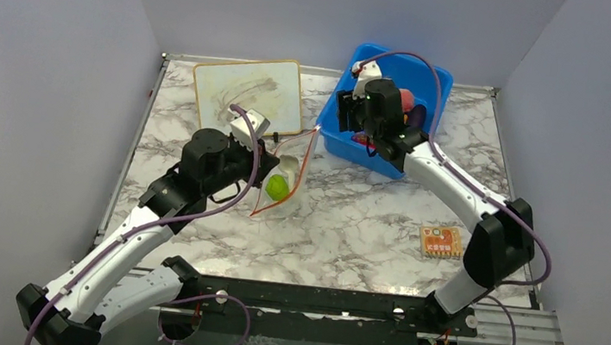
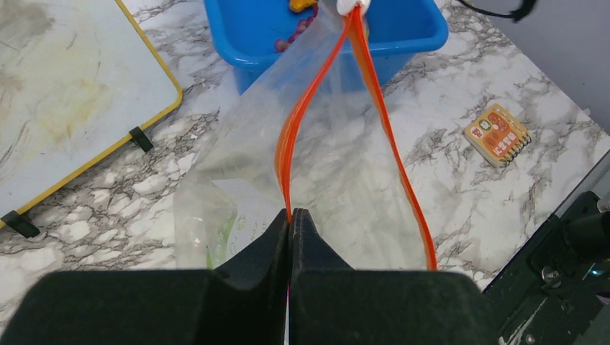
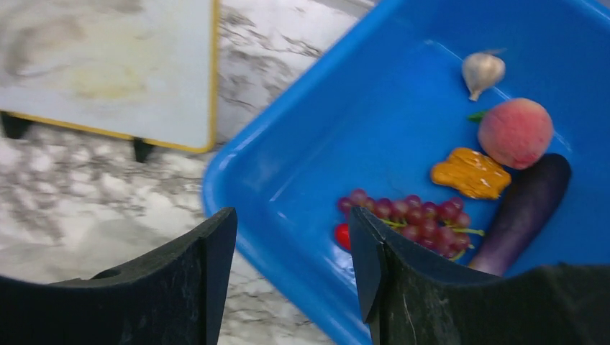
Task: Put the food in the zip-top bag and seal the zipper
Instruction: Pick up the fake fruit from the bin.
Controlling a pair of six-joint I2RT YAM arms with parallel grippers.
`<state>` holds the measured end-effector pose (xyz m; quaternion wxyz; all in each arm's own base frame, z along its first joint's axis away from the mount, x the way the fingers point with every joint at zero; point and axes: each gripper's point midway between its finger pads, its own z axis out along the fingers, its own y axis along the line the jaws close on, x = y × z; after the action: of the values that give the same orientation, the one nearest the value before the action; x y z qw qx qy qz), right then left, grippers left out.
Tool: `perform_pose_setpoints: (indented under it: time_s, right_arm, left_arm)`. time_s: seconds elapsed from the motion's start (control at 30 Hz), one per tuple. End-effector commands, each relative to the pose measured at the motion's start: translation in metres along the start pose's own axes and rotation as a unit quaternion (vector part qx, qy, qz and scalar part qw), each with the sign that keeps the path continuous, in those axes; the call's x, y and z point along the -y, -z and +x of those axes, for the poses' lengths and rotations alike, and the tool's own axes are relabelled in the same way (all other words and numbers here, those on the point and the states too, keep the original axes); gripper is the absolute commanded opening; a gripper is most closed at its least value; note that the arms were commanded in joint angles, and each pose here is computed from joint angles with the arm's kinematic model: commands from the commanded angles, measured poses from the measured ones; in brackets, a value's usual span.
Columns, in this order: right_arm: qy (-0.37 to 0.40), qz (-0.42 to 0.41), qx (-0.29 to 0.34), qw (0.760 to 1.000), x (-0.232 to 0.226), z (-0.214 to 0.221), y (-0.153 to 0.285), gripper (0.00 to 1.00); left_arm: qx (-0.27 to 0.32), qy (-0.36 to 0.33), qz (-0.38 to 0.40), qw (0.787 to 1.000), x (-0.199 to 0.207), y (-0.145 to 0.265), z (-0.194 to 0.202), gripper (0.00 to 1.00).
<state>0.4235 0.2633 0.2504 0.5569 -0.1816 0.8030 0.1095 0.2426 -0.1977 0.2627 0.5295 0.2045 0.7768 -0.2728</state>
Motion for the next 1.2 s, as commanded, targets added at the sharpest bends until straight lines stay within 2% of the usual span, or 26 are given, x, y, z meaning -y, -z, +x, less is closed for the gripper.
perform_pose_setpoints:
  time_s: [0.0, 0.23, 0.57, 0.83, 1.17]
  right_arm:
    - [0.060, 0.089, -0.020, 0.994, 0.056, 0.007, -0.031, 0.60]
    - [0.082, 0.160, -0.081, 0.980, 0.133, 0.039, -0.085, 0.70]
    - [0.122, 0.221, -0.116, 0.961, 0.200, 0.065, -0.149, 0.70]
    - [0.130, 0.256, -0.146, 0.947, 0.239, 0.091, -0.169, 0.73]
    - [0.149, 0.268, -0.180, 0.935, 0.261, 0.124, -0.179, 0.75]
  left_arm:
    - [0.001, 0.001, -0.002, 1.000, 0.002, 0.005, -0.006, 0.00]
    - [-0.016, 0.006, -0.006, 1.000, -0.004, 0.000, 0.021, 0.00]
    - [-0.026, -0.001, -0.005, 1.000, -0.006, 0.001, 0.035, 0.00]
    - [-0.032, -0.005, 0.002, 0.999, -0.005, 0.000, 0.038, 0.00]
    - [-0.029, -0.008, 0.001, 1.000, -0.005, 0.002, 0.037, 0.00]
